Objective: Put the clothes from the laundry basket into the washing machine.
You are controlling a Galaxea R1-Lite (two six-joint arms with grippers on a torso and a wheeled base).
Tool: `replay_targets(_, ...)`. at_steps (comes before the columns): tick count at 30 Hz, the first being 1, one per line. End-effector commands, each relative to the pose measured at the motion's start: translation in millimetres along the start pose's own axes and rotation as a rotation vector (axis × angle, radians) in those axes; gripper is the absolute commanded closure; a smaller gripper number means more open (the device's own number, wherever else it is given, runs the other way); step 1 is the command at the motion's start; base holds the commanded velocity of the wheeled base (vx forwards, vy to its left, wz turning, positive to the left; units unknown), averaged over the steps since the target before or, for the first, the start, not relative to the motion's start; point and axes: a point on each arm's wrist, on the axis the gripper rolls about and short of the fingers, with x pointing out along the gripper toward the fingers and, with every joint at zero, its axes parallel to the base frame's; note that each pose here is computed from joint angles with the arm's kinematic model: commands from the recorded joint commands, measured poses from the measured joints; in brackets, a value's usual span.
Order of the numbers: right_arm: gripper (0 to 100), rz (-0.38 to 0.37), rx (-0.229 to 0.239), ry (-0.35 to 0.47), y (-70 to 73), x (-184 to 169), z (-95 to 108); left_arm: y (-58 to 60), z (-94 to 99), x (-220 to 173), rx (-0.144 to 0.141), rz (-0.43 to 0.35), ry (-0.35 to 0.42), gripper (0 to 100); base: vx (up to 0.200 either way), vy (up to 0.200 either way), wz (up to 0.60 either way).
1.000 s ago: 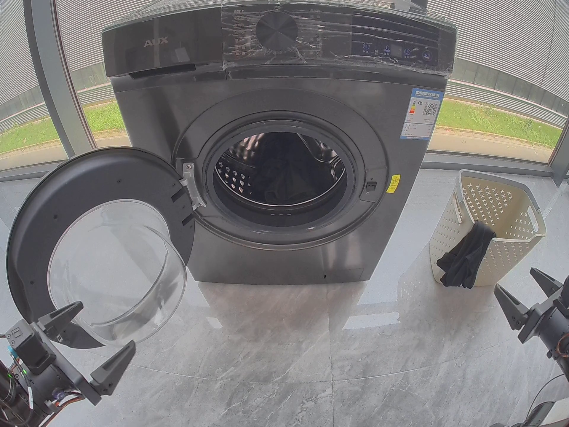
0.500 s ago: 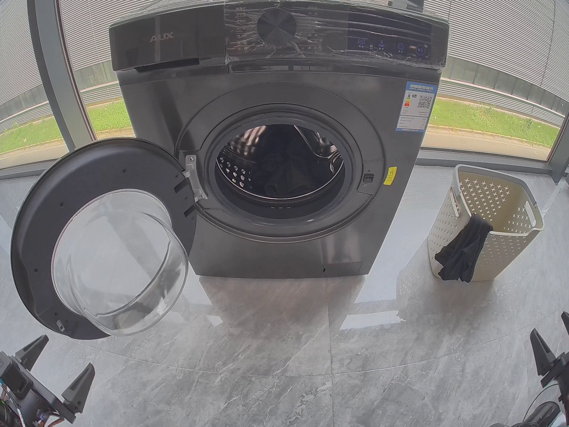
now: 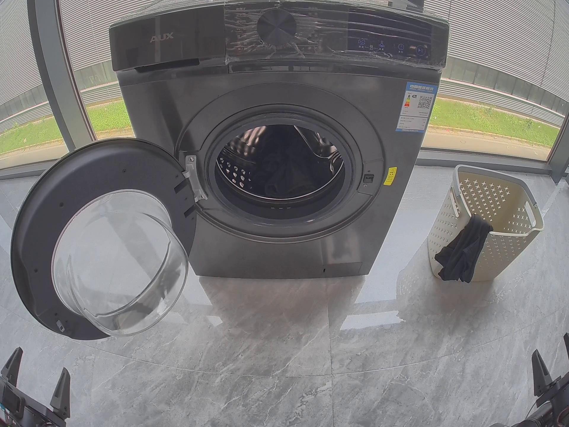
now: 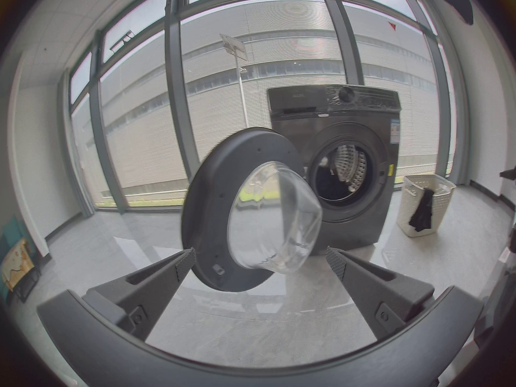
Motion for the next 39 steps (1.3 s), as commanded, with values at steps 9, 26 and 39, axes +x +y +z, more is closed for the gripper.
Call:
replay_targets(9,0,0.006,0.011,0.000,0.1,-2.3,-4.7,-4.5,-9.4,-6.9,-0.100,-0.062,-0.059,0,0.000,0.000,0.00)
replay_targets(26,0,0.051,-0.025,-0.008,1.0,-1.1,-6.2,-7.1,-13.9,-6.9,-0.044,-0.162,-0.021,0,0.000,-0.047,0.00)
replay_targets(39,0,0.051,-0.025,-0.008,1.0,-1.1,-6.2,-6.9,-14.0,-6.9,-0.069,-0.154,-0.019,0,0.000,-0.200,0.00)
